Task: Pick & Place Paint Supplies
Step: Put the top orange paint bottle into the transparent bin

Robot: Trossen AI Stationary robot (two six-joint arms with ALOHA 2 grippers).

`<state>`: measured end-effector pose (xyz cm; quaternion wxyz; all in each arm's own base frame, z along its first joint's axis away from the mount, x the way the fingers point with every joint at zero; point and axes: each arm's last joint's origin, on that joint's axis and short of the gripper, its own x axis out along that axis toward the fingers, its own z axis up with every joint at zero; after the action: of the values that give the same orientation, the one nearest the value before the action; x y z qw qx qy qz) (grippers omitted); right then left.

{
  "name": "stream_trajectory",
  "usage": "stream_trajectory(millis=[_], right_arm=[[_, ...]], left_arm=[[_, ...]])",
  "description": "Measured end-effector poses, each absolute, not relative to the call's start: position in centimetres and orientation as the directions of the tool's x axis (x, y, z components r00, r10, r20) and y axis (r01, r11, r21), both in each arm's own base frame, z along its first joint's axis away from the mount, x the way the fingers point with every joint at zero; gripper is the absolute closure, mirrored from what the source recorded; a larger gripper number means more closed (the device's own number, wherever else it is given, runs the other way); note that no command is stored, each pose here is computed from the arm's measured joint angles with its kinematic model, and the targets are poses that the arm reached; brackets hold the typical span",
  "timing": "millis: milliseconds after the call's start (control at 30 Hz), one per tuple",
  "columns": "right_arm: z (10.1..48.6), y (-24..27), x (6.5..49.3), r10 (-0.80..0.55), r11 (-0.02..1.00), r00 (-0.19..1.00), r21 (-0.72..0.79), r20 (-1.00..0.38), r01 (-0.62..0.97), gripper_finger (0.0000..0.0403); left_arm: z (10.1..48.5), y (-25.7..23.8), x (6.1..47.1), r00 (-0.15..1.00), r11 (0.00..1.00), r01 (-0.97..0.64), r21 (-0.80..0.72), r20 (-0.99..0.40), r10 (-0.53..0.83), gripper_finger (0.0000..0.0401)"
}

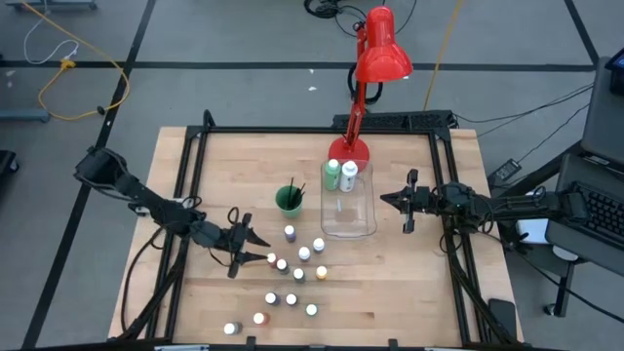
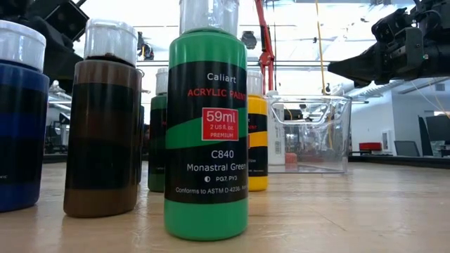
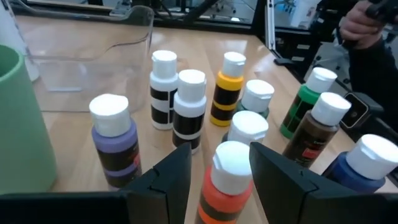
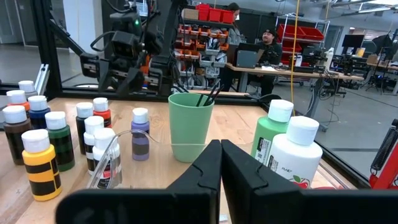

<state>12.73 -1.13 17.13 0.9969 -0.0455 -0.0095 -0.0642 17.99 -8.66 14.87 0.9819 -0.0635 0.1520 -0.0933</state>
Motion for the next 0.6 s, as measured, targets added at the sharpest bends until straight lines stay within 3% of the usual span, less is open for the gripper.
stream_trajectory(millis=[333,600], right_arm=[[17.13,-1.13,12.73,-0.127,0.988,0.992,-0.09,0.024,0.129,0.0399],[17.14,-1.13,12.73,-0.128,0.988,0.991,-0.089,0.025,0.13,0.0399]], left_arm=[[14.17,-9.12,18.46,0.911,0.952,0.247,-0.182,-0.29,-0.292,0.0235],[14.08,-9.13,18.55,0.915,0.957,0.249,-0.148,-0.289,-0.283,0.0235]])
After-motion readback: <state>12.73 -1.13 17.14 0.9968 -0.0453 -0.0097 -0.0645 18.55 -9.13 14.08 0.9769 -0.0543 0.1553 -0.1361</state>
